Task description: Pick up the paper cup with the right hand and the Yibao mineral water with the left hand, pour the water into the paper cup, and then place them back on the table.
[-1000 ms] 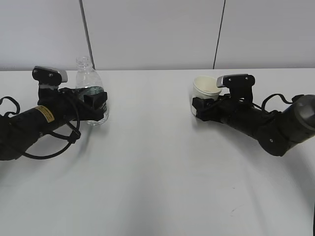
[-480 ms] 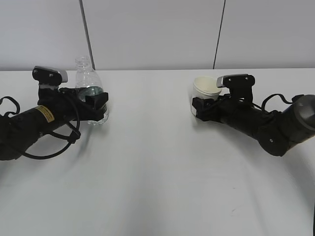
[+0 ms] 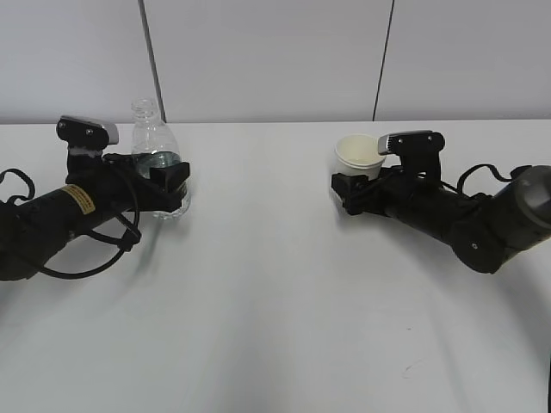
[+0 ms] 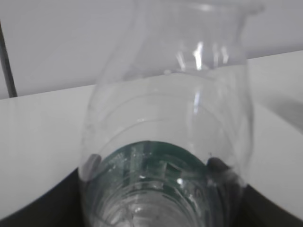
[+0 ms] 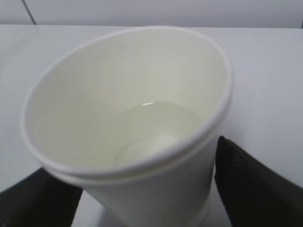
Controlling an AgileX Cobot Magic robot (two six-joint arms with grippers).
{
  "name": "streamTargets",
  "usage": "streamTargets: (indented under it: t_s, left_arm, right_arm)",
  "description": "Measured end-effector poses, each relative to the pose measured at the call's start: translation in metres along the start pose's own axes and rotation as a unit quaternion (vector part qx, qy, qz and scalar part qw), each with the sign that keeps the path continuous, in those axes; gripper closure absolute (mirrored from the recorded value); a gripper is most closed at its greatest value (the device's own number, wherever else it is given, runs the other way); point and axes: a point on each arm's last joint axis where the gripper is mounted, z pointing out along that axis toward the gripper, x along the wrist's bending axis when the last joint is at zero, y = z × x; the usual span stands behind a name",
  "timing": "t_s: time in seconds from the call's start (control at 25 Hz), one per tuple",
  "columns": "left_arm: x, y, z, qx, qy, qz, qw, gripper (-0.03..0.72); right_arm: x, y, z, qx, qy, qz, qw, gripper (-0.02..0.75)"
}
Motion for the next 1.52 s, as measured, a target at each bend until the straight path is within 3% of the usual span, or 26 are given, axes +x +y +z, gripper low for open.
streamTargets:
  t_s: [0.96, 1.36, 1.52]
  left_arm:
    - [0.0, 0.0, 0.0, 0.0, 0.0, 0.0, 1.0, 0.27]
    - [0.0, 0.0, 0.0, 0.0, 0.0, 0.0, 1.0, 0.267]
    - [0.0, -0.001, 0.0, 0.003, 0.0, 0.0, 1.0, 0.227]
  right_arm:
    - [0.003, -0.01, -0.016, 0.024, -0.001, 0.008, 1.0, 0.126]
    - [0.012, -0.002, -0.047, 0.018, 0.004, 0.011, 1.0, 0.143]
    - [0.016, 0.006, -0.064, 0.013, 0.004, 0.01, 1.0, 0.143]
